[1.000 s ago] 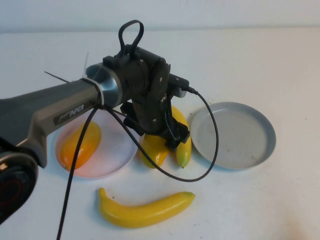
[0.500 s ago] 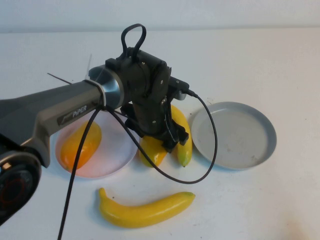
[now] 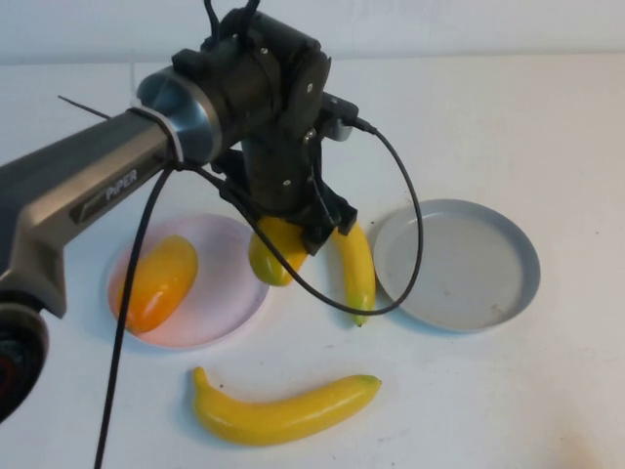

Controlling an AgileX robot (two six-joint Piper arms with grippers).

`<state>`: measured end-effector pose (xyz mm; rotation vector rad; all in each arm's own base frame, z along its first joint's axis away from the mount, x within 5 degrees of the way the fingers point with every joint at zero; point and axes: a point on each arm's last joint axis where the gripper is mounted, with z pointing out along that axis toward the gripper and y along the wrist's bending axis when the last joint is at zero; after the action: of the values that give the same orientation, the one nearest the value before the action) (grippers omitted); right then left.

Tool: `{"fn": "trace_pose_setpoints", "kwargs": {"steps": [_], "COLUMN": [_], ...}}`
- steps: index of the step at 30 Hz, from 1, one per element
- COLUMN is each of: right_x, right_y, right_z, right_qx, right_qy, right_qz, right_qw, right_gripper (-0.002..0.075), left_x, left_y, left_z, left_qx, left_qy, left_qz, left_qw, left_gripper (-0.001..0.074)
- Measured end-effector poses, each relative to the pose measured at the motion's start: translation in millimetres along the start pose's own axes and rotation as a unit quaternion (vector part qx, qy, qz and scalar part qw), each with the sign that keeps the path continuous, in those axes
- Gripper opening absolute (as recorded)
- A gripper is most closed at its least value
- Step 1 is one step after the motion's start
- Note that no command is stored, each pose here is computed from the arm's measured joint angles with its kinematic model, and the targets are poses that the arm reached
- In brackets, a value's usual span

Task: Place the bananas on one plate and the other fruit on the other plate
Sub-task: Put one type of fruit in the left plate

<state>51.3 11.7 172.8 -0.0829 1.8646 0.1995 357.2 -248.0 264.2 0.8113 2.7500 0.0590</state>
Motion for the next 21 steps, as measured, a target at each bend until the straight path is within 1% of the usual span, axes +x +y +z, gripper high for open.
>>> {"fn": "trace_pose_setpoints", "kwargs": {"steps": [3,7,14,19,21], "right_x": [0,0,0,0,0], "right_y": [0,0,0,0,0], "right_z": [0,0,0,0,0], "right_qx": [0.0,0.0,0.0,0.0,0.0], "right_qy": [0.0,0.0,0.0,0.0,0.0], "right_qz": [0.0,0.0,0.0,0.0,0.0], "right_qw": [1.0,1.0,1.0,1.0,1.0], "right_gripper": [-0.0017,-0.0017,-0.0017,-0.0017,-0.0017], "left_x": [5,15,22,23,23], "left_y": [7,19,46,56,57], "left_z": [4,19,27,28,29], "left_qx": [-0.006,-0.011,-0.017,-0.017,-0.017], "left_qy": [0.012,0.044,0.061,0.063,0.063], "left_qz": [-0.013,-0.026,-0.056,-0.067,-0.068], "left_qw": [1.0,0.999,0.996,0.996,0.996], "left_gripper": [0.0552,0.0552,0.0552,0.0552,0.0575]}}
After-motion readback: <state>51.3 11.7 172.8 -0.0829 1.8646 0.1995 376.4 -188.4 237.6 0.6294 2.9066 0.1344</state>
